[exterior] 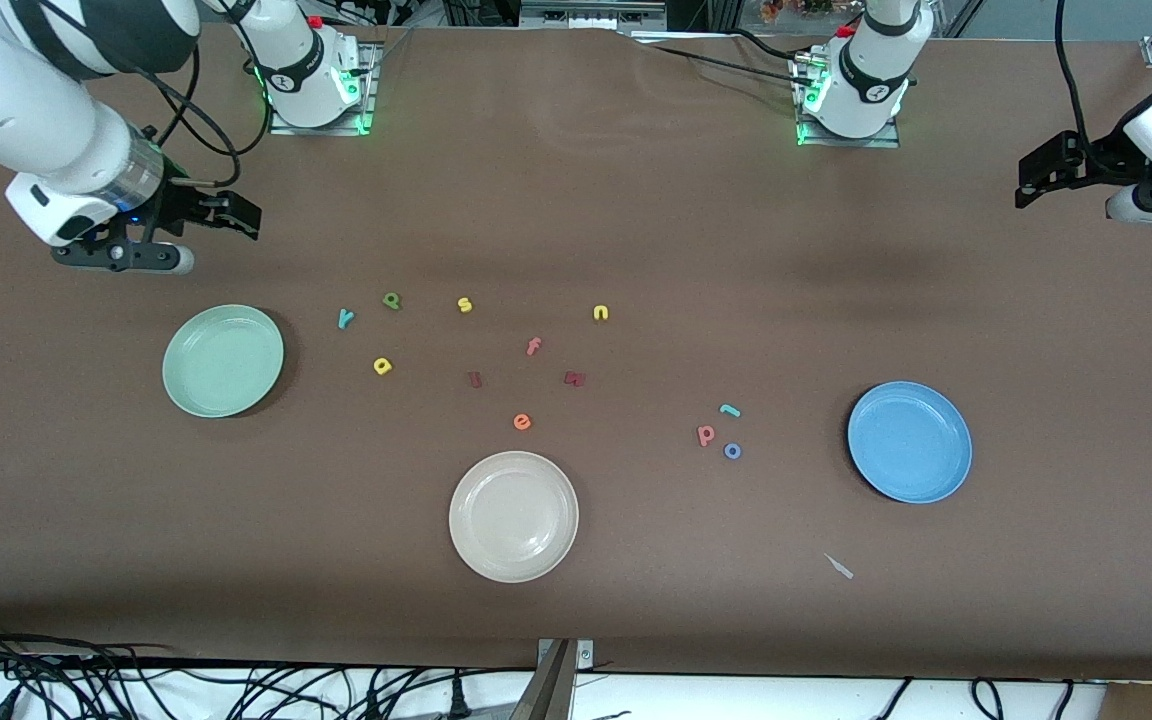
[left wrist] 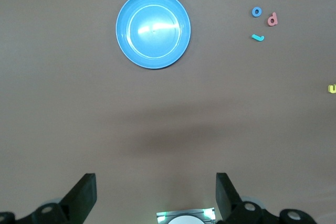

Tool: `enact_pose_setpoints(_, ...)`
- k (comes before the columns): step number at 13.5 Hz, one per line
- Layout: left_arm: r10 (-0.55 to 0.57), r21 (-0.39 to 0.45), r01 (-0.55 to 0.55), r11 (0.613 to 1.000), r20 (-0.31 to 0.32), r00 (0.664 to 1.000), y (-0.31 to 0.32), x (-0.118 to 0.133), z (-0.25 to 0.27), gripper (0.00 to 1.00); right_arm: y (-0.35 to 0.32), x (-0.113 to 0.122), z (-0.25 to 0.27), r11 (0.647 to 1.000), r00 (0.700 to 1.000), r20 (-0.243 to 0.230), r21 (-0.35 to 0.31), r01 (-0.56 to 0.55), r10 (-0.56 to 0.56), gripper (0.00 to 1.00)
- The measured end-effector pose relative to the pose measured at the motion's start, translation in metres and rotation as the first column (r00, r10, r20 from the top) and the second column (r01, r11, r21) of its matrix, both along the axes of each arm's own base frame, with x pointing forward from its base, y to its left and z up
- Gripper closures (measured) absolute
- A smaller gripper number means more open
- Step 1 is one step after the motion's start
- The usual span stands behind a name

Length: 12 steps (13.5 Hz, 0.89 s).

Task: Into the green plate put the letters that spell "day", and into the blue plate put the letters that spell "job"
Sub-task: 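Reach the right gripper toward the teal letter beside the green plate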

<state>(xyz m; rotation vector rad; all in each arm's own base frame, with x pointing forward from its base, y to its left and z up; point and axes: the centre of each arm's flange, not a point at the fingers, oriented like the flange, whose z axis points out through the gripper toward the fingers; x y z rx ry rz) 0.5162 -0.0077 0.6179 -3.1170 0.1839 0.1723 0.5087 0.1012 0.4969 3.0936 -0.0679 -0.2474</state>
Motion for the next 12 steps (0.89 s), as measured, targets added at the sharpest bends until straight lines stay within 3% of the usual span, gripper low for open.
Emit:
enact_pose_setpoints(4, 0.001, 0.0, -0.001, 1.0, 0.0, 1.0, 0.001, 0.0, 0.0, 0.0, 0.015, -0.005, -0.043, 1.0, 0.999, 0.036, 0.001, -0.005, 0.005, 0.0)
enact_pose_setpoints(8, 0.002, 0.0, -0.002, 1.0, 0.0, 1.0, 0.001, 0.0, 0.0, 0.0, 0.014, -0.007, -0.092, 1.0, 1.0, 0.015, 0.004, -0.005, 0.005, 0.0)
enact_pose_setpoints(12, 0.0, 0.0, 0.0, 1.0, 0.0, 1.0, 0.0, 0.0, 0.0, 0.0, 0.016, 0.0, -0.161, 0.999, 0.999, 0.023, 0.018, 0.041, -0.042, 0.0)
